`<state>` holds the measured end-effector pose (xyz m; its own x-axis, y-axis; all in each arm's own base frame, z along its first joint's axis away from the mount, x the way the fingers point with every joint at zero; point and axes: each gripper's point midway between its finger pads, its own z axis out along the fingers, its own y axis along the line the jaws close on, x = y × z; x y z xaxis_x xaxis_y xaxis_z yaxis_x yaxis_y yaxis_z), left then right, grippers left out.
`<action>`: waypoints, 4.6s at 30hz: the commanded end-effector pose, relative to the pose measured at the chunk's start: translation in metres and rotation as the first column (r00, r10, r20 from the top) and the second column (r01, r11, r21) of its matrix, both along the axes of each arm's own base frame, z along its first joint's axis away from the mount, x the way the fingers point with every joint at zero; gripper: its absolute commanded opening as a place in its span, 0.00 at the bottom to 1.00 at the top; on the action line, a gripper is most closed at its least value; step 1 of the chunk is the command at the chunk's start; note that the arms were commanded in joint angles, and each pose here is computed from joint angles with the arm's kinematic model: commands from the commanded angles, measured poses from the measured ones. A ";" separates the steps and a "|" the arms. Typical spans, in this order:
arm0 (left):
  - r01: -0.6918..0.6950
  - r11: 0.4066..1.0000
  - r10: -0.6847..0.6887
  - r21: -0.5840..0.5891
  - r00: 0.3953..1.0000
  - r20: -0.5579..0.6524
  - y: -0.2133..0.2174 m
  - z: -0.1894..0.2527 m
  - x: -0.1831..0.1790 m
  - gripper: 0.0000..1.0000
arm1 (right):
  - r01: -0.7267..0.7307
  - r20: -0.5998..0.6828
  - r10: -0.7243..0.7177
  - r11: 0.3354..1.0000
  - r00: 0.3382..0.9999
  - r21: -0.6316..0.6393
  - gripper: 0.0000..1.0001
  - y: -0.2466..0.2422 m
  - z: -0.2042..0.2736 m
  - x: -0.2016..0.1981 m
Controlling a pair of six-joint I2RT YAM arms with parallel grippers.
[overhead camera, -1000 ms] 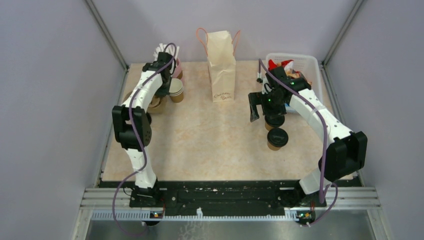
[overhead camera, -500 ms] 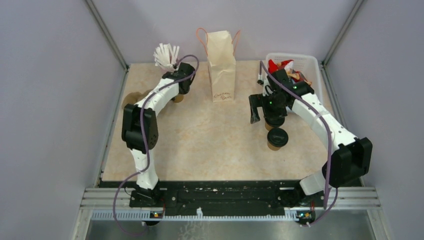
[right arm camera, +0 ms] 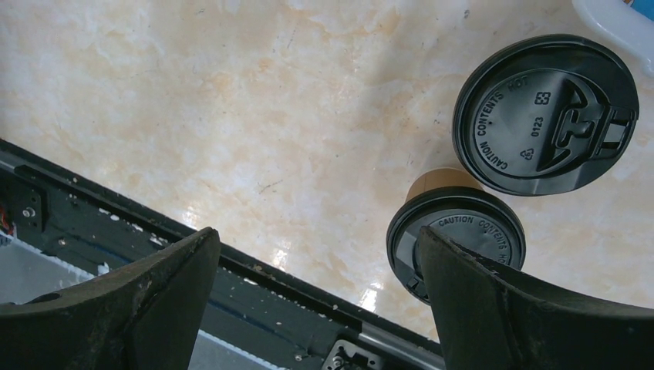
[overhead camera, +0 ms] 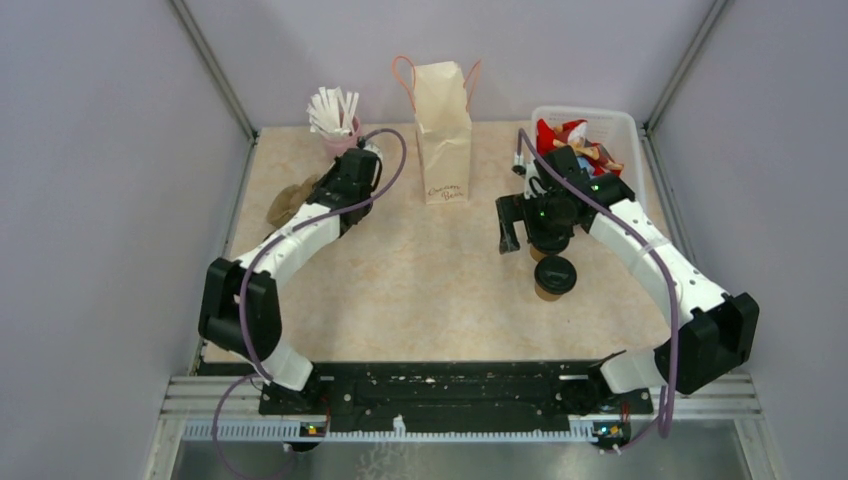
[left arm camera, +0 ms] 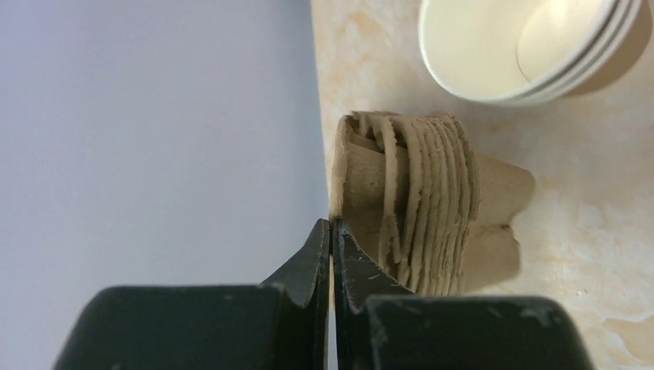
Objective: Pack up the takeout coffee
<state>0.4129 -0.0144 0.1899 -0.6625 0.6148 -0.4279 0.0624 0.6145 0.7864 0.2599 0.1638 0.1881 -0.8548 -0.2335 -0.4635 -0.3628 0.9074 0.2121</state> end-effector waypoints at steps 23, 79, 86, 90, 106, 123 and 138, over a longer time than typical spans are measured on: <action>0.114 0.874 -0.201 -0.472 0.970 -0.137 -0.060 -0.021 -0.033 0.00 | -0.026 0.061 0.025 1.000 0.998 0.008 0.99 0.010 0.014 0.006; 0.084 0.538 -0.346 -0.839 0.929 -0.129 -0.147 -0.033 -0.128 0.00 | 0.466 -0.408 -0.239 0.586 0.881 0.663 0.56 0.321 -0.041 0.040; 0.085 0.550 -0.352 -0.831 0.926 -0.138 -0.145 -0.036 -0.129 0.00 | 0.441 -0.356 -0.269 0.648 0.895 0.620 0.55 0.312 -0.044 0.038; 0.087 0.554 -0.354 -0.828 0.925 -0.140 -0.145 -0.038 -0.129 0.00 | 0.434 -0.304 -0.311 0.678 0.901 0.593 0.60 0.290 -0.038 0.038; 0.095 0.551 -0.368 -0.829 0.919 -0.139 -0.149 -0.038 -0.124 0.00 | 0.431 -0.419 -0.182 0.640 0.889 0.636 0.41 0.329 -0.039 0.021; 0.075 0.519 -0.387 -0.852 0.909 -0.156 -0.161 -0.038 -0.120 0.00 | 0.552 -0.563 -0.174 0.557 0.808 0.620 0.31 0.327 -0.037 0.005; 0.055 0.513 -0.383 -0.857 0.908 -0.170 -0.162 -0.037 -0.122 0.02 | 0.598 -0.638 -0.117 0.508 0.761 0.620 0.33 0.329 -0.032 -0.009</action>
